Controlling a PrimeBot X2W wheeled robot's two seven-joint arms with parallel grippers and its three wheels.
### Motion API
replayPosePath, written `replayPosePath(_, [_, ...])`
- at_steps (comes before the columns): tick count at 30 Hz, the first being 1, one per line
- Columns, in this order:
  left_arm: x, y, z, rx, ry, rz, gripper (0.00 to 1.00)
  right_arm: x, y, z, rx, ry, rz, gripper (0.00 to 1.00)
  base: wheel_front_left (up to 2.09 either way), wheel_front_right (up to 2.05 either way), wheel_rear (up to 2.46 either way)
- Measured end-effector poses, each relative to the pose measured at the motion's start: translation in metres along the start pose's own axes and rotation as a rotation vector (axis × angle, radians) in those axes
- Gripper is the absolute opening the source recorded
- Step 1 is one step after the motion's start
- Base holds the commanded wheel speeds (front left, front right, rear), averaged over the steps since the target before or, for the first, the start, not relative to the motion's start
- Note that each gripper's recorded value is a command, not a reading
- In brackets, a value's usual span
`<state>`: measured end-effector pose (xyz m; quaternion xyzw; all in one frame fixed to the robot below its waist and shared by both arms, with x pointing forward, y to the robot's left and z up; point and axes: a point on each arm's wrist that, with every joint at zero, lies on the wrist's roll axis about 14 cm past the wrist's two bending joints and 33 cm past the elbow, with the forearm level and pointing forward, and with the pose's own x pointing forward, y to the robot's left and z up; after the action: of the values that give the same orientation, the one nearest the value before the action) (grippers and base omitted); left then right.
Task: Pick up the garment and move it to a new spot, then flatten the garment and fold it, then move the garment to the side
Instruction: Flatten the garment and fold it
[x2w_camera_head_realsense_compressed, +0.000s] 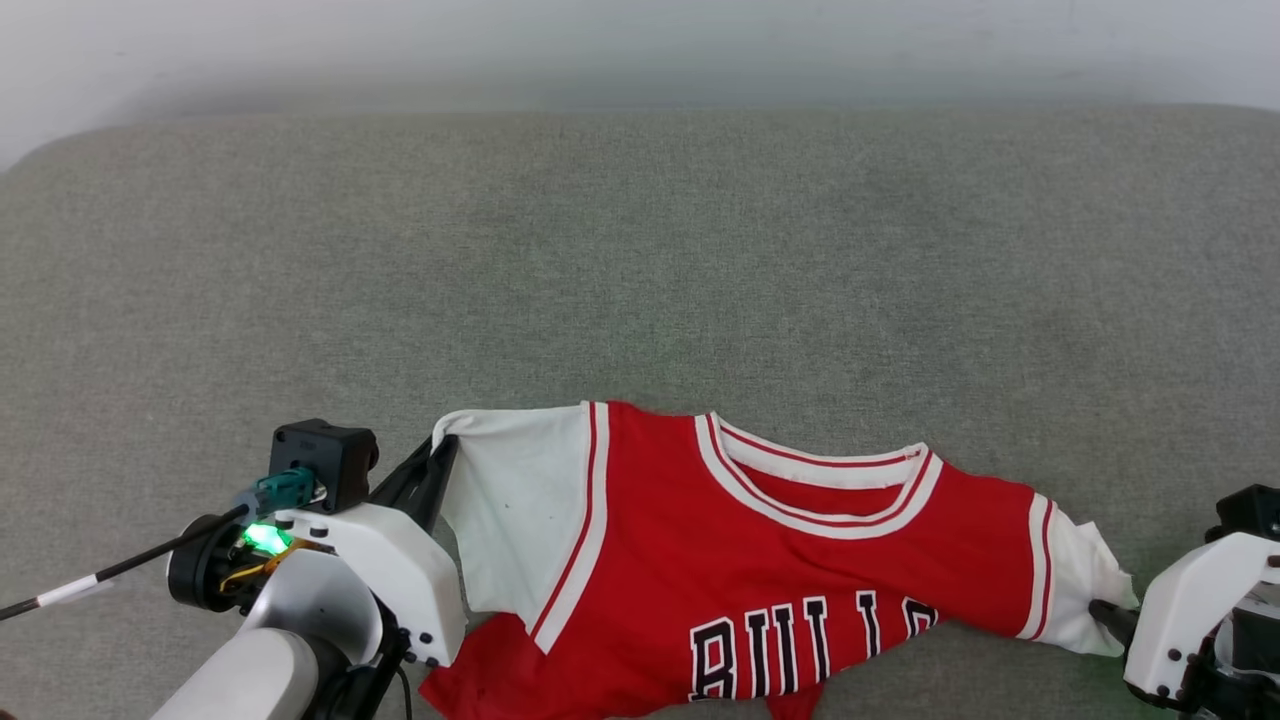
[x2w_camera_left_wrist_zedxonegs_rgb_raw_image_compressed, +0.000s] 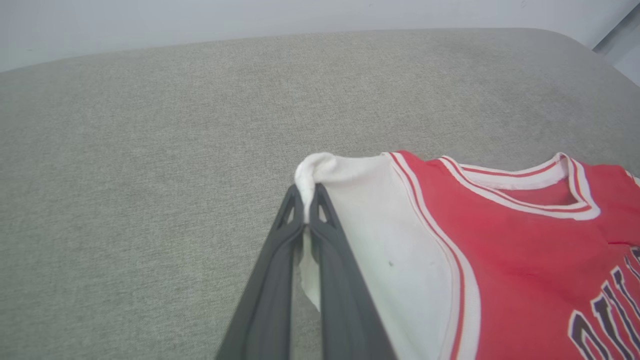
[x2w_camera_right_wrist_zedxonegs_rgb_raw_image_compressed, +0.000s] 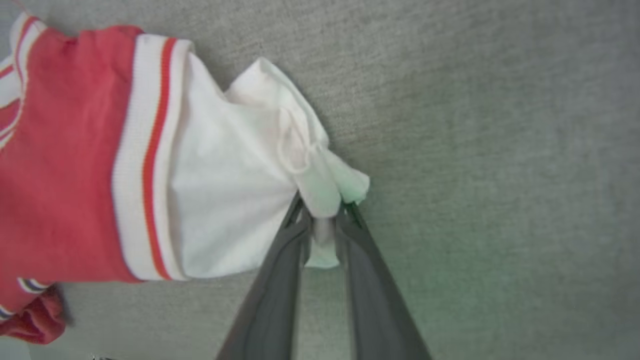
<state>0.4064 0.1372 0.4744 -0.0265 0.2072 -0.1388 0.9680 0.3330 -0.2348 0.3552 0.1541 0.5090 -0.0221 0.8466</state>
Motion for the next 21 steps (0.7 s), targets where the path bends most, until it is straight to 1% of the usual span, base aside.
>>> replayPosePath(3, [-0.003, 0.001, 0.004, 0.001, -0.017, 0.005, 0.00, -0.002, 0.003, 0.003, -0.006, -0.012, 0.011, 0.00, 0.00, 0.00, 0.00])
replayPosePath(6, [-0.006, 0.002, 0.014, -0.001, -0.062, 0.013, 0.00, -0.011, 0.008, 0.016, -0.036, -0.077, 0.019, 0.00, 0.00, 0.00, 0.00])
replayPosePath(9, [-0.012, 0.006, 0.034, -0.007, -0.143, 0.038, 0.00, -0.030, 0.017, 0.048, -0.091, -0.218, 0.035, 0.00, 0.00, 0.00, 0.00])
replayPosePath(13, [-0.017, 0.011, 0.066, -0.002, -0.249, 0.062, 0.00, -0.065, 0.026, 0.092, -0.174, -0.414, 0.021, 0.00, 0.00, 0.00, 0.00])
replayPosePath(17, [-0.015, 0.019, 0.107, 0.018, -0.348, 0.071, 0.00, -0.095, 0.035, 0.133, -0.223, -0.567, 0.013, 0.00, 0.00, 0.00, 0.00])
replayPosePath(18, [-0.012, 0.018, 0.132, 0.018, -0.405, 0.060, 0.00, -0.107, 0.043, 0.154, -0.239, -0.635, 0.021, 0.00, 0.00, 0.00, 0.00])
replayPosePath(21, [-0.003, 0.021, 0.163, 0.022, -0.466, 0.056, 0.00, -0.118, 0.052, 0.183, -0.252, -0.716, 0.030, 0.00, 0.00, 0.00, 0.00])
